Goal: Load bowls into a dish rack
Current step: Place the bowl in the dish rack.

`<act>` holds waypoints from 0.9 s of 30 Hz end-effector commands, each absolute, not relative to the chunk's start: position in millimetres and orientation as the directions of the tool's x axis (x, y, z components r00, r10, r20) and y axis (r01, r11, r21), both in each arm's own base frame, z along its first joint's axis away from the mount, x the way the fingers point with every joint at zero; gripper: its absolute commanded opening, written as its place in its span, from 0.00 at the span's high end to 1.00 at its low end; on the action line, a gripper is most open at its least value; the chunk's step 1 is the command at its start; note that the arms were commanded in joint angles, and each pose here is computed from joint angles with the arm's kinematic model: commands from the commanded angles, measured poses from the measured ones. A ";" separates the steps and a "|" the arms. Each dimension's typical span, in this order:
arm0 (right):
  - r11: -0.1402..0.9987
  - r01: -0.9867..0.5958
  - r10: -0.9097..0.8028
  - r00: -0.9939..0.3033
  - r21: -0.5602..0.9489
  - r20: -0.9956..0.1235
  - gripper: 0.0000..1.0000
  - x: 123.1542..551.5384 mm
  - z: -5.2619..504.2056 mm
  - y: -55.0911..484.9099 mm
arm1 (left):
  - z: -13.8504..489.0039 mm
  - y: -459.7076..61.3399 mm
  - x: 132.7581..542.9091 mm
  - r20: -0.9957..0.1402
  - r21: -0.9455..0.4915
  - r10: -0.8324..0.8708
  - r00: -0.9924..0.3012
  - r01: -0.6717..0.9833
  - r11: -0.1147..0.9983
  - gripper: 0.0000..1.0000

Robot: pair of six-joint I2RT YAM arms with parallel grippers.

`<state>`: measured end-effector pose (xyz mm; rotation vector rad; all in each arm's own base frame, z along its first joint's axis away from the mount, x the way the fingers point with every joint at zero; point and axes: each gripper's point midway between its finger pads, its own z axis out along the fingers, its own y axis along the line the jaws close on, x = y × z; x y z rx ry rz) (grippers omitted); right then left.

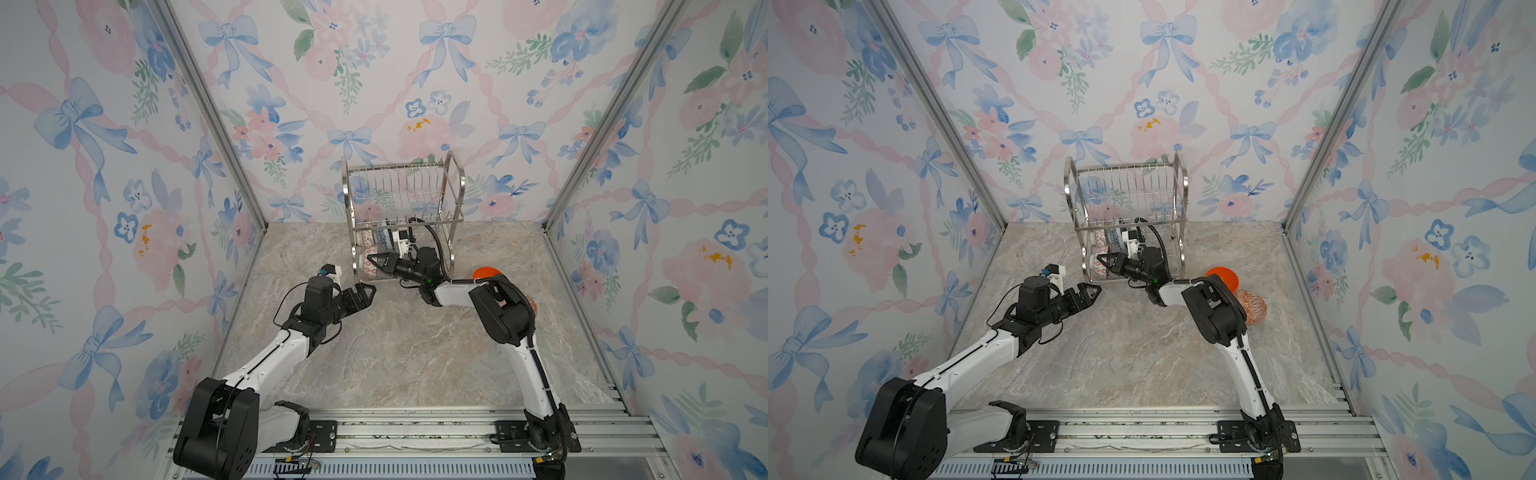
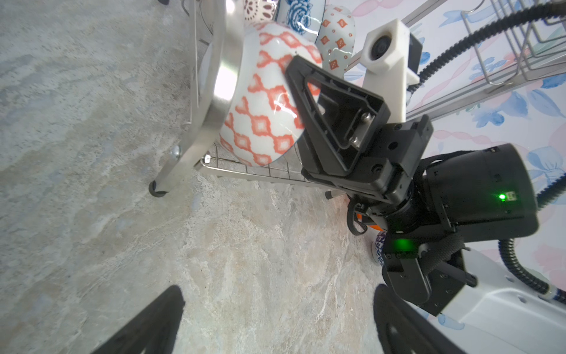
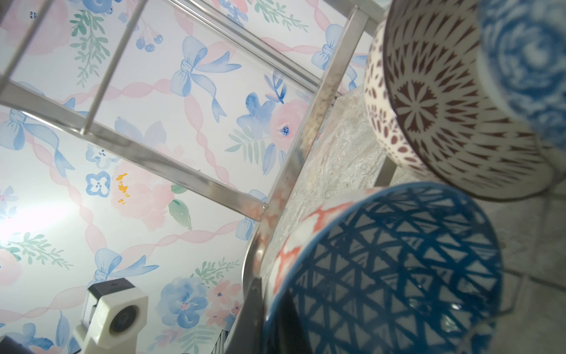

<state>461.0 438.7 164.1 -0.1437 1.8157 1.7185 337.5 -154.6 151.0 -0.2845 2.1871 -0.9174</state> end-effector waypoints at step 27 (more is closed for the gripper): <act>0.205 -0.556 0.293 -0.750 0.805 -0.593 0.93 451.1 182.9 438.5 | 160.3 -153.7 338.1 -0.575 -0.671 -0.441 -0.689 0.089 0.736 0.02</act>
